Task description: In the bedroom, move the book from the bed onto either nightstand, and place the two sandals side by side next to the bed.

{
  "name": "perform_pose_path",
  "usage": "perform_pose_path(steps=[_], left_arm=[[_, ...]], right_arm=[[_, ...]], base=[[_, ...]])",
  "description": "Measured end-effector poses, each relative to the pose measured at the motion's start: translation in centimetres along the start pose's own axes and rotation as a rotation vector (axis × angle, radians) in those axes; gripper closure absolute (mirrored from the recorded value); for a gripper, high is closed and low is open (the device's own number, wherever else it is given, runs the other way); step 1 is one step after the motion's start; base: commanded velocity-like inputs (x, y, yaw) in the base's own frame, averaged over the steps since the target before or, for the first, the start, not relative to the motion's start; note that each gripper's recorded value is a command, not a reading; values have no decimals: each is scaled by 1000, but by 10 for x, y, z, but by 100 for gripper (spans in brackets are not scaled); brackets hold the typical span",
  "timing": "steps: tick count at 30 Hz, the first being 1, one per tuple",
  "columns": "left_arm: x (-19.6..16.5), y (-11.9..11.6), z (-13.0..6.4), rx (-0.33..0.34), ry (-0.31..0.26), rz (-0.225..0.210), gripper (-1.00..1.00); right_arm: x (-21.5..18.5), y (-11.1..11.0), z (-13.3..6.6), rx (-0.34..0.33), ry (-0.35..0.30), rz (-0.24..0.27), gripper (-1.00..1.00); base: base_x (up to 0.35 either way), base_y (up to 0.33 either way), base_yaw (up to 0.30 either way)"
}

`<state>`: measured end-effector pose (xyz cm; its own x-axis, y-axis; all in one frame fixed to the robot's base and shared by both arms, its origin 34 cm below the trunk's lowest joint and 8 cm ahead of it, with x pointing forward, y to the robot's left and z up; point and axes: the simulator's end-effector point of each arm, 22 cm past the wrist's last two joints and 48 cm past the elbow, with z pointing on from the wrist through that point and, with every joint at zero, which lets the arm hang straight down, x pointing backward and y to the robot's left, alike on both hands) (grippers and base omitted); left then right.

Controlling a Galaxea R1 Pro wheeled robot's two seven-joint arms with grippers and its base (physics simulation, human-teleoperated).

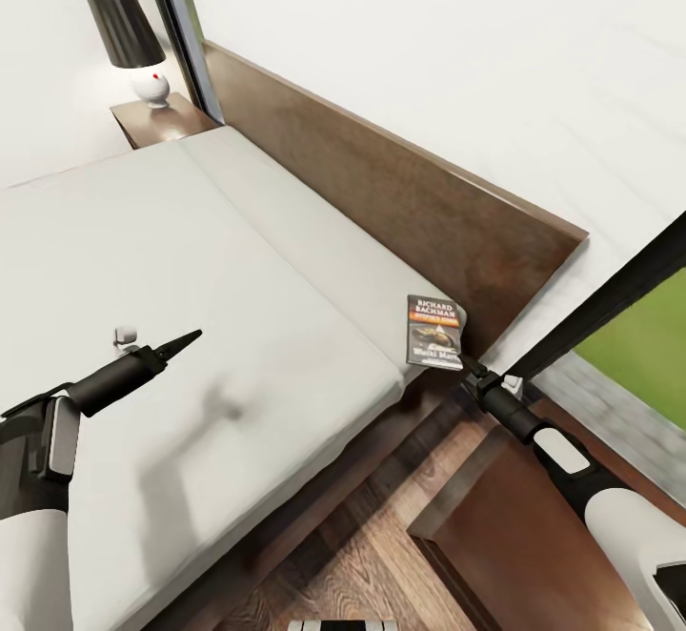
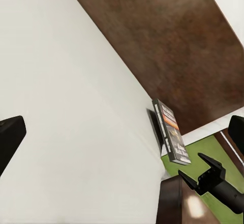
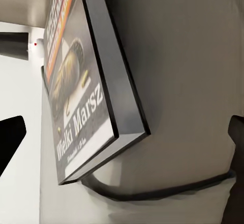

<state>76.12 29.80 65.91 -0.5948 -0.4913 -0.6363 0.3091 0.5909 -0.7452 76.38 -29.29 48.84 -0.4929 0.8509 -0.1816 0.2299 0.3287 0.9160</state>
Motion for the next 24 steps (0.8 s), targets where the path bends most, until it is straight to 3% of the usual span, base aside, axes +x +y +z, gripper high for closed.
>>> perform_pose_path(steps=[11, 18, 24], left_arm=[[0, 1, 0, -1, 0, -1, -100], [0, 0, 0, -1, -1, -1, -100], [0, 0, 0, -1, -1, -1, -100]], right_arm=[[0, 0, 0, 0, 0, 0, -100], [0, 0, 0, 0, 0, 0, -100], [0, 0, 0, 0, 0, 0, -100]], base=[[0, 0, 6], [0, 0, 190], [0, 0, 43]])
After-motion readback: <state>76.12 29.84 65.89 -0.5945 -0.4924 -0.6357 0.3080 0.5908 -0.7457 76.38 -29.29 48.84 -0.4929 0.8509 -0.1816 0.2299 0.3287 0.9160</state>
